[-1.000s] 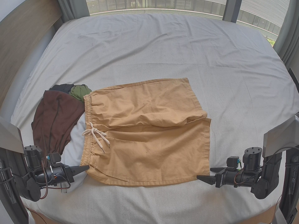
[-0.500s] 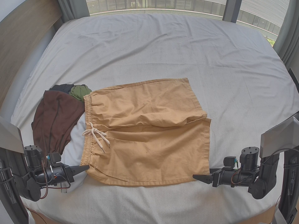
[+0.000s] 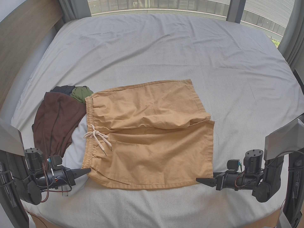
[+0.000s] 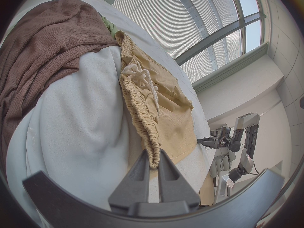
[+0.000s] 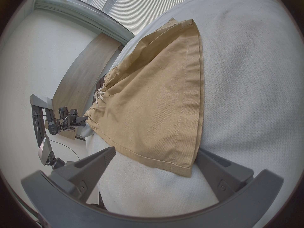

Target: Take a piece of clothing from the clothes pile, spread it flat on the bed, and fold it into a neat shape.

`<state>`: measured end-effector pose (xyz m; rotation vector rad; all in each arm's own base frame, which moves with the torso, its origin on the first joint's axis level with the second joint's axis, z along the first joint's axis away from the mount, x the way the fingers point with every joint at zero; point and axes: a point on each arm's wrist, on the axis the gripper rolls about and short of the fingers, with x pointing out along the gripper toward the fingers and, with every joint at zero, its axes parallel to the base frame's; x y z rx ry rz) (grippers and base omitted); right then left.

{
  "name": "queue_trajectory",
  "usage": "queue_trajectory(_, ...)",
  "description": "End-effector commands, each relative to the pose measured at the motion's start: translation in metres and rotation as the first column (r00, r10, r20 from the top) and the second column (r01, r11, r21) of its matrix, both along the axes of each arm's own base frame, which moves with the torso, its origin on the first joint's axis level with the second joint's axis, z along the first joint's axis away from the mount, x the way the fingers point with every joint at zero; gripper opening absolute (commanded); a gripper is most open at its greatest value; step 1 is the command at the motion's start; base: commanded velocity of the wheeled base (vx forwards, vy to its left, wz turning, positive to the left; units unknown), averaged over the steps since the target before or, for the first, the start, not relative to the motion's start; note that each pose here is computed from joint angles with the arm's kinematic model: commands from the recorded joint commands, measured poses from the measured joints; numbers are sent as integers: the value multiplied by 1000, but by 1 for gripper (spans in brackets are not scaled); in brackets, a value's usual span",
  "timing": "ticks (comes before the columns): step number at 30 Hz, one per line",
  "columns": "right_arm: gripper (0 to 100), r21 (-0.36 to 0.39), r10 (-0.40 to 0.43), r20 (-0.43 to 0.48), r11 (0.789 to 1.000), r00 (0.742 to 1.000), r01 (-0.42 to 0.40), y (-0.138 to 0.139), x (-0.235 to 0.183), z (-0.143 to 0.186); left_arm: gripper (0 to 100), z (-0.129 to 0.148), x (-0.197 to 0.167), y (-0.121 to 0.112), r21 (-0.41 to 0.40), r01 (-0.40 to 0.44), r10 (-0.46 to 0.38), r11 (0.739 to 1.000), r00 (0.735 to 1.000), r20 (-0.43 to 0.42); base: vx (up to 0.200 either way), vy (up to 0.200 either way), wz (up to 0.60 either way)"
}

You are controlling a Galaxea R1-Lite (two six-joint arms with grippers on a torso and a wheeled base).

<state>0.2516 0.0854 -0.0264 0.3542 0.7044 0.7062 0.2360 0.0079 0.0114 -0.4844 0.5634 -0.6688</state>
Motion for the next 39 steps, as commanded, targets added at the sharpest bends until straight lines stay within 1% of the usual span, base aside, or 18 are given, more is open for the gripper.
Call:
queue_trajectory(1, 0, -3, -5, -3, 1000, 1000, 5, -1, 0, -2, 0, 0, 0, 0, 0, -1, 1, 1000, 1000, -1, 0, 0, 0)
queue_trajectory(22, 0, 2, -14, 17, 1000, 1000, 14, -3, 0, 6, 0, -2, 0, 0, -1, 0, 0, 1000, 1000, -8, 0, 0, 0)
queue_trajectory(35, 0, -6, -17, 11, 1000, 1000, 17, -4, 0, 2, 0, -2, 0, 0, -1, -1, 1, 1000, 1000, -8, 0, 0, 0)
queue_trajectory(39, 0, -6, -20, 22, 1000, 1000, 20, -4, 2, 4, 0, -2, 0, 0, -1, -1, 1, 1000, 1000, -8, 0, 0, 0)
